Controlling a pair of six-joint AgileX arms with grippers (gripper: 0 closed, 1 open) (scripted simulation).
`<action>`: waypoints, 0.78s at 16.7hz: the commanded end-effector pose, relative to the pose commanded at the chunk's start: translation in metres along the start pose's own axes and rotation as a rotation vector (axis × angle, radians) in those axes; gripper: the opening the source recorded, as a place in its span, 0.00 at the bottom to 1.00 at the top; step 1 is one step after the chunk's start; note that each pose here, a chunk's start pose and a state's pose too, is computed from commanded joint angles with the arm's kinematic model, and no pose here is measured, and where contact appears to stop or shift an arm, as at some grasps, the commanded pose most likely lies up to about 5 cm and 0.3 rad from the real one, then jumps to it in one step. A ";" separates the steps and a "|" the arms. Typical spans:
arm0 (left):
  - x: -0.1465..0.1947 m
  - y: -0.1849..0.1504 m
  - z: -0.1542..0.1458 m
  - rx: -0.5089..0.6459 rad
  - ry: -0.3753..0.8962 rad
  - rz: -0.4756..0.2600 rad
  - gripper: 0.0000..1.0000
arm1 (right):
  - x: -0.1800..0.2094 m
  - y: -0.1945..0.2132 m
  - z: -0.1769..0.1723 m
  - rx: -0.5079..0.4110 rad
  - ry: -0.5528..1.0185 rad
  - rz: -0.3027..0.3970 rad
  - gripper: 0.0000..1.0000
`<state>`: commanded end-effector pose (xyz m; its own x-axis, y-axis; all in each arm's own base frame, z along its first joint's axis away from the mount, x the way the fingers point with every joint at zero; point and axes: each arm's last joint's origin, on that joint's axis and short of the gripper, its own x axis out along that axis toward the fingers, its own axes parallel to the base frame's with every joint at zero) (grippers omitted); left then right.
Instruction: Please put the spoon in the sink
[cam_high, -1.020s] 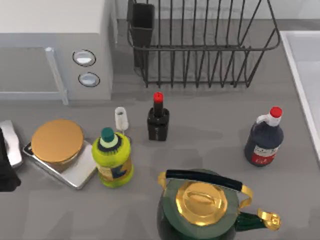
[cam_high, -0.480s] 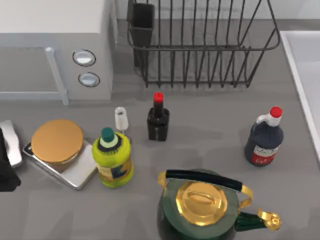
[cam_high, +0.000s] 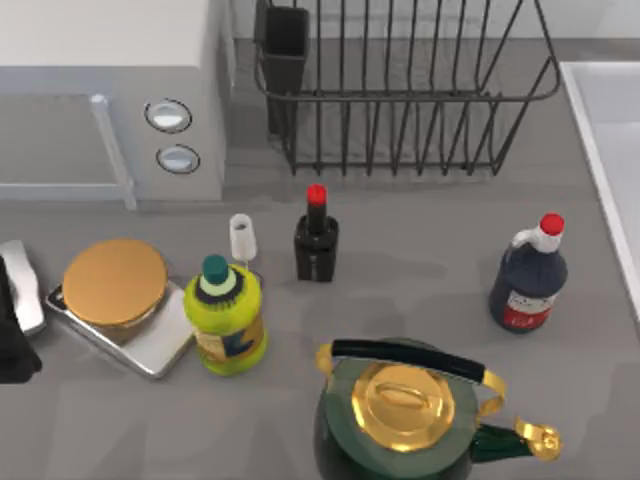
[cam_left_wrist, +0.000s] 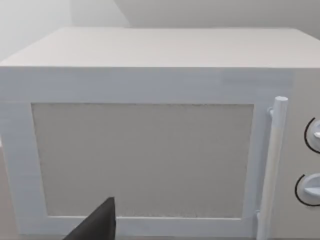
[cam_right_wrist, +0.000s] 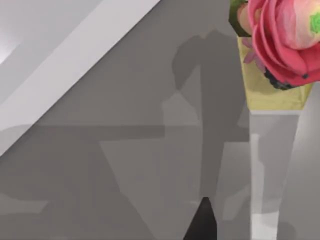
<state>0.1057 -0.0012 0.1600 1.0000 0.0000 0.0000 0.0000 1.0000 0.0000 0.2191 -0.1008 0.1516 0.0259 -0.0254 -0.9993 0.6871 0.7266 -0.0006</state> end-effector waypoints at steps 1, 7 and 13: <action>0.000 0.000 0.000 0.000 0.000 0.000 1.00 | -0.011 0.000 0.000 0.000 0.012 -0.004 0.00; 0.000 0.000 0.000 0.000 0.000 0.000 1.00 | -0.063 -0.002 -0.005 0.000 -0.002 0.001 0.00; 0.000 0.000 0.000 0.000 0.000 0.000 1.00 | -0.062 -0.001 -0.003 0.003 0.004 -0.001 0.00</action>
<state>0.1057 -0.0012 0.1600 1.0000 0.0000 0.0000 0.0000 1.0000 0.0000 0.2148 -0.0982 0.2138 0.0222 -0.0232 -0.9995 0.6889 0.7248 -0.0015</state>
